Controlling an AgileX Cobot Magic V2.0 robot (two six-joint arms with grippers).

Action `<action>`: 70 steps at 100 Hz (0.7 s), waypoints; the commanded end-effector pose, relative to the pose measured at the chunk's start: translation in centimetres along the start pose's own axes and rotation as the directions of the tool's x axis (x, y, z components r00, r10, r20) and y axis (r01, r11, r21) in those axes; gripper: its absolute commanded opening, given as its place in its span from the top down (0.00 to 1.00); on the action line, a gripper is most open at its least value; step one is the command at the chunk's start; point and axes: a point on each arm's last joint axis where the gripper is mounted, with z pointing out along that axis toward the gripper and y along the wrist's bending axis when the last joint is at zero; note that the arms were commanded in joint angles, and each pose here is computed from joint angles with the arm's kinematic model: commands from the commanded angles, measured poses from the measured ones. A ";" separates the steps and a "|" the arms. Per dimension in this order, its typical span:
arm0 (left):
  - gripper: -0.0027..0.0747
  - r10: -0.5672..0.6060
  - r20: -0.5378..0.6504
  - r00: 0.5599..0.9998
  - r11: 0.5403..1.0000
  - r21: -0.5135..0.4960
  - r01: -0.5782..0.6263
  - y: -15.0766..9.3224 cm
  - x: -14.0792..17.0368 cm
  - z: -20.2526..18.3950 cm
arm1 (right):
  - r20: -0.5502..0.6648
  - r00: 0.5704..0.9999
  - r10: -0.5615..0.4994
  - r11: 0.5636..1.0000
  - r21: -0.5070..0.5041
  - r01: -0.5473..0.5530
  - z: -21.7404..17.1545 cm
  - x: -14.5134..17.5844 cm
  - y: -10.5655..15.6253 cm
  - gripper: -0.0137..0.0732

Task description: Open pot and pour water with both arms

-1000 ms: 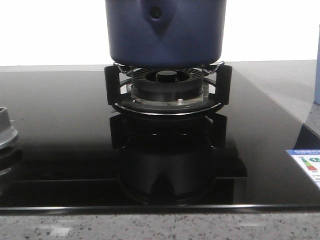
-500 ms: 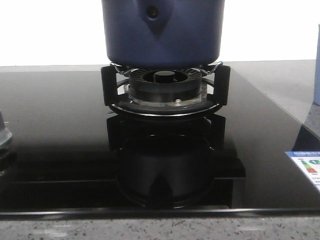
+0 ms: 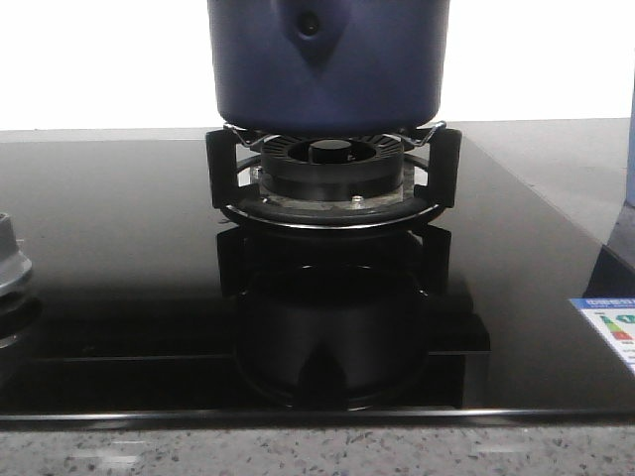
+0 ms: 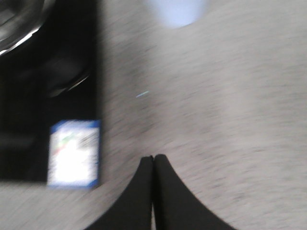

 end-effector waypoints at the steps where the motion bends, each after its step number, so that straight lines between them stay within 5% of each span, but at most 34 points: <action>1: 0.97 0.070 0.082 0.994 0.980 0.181 -0.084 -1.5 -2.9 0.2 | 0.017 0.998 -0.064 0.986 -0.154 0.066 -1.2 -1.3 1.8 0.93; 14: 0.97 0.101 0.217 0.971 0.900 0.397 -0.182 -2.9 -5.7 0.6 | 0.012 0.995 -0.099 0.928 -0.360 0.096 -1.9 -1.8 3.8 0.93; 34: 0.97 0.067 0.315 0.947 0.835 0.502 -0.226 -2.8 -8.6 1.4 | 0.106 0.990 -0.091 0.784 -0.606 0.137 -2.5 -3.0 6.0 0.93; 43: 0.97 0.073 0.317 0.946 0.837 0.496 -0.230 -2.4 -9.3 2.0 | 0.223 0.968 -0.116 0.768 -0.598 0.229 -2.7 -3.7 6.2 0.93; 55: 0.95 0.168 0.369 0.914 0.827 0.452 -0.334 -2.0 -9.7 2.5 | 0.386 0.908 -0.161 0.803 -0.484 0.348 -2.7 -4.8 5.7 0.93; 70: 0.79 0.260 0.413 0.873 0.813 0.395 -0.429 -1.6 -9.7 3.0 | 0.455 0.877 -0.152 0.848 -0.395 0.353 -2.6 -5.6 5.1 0.93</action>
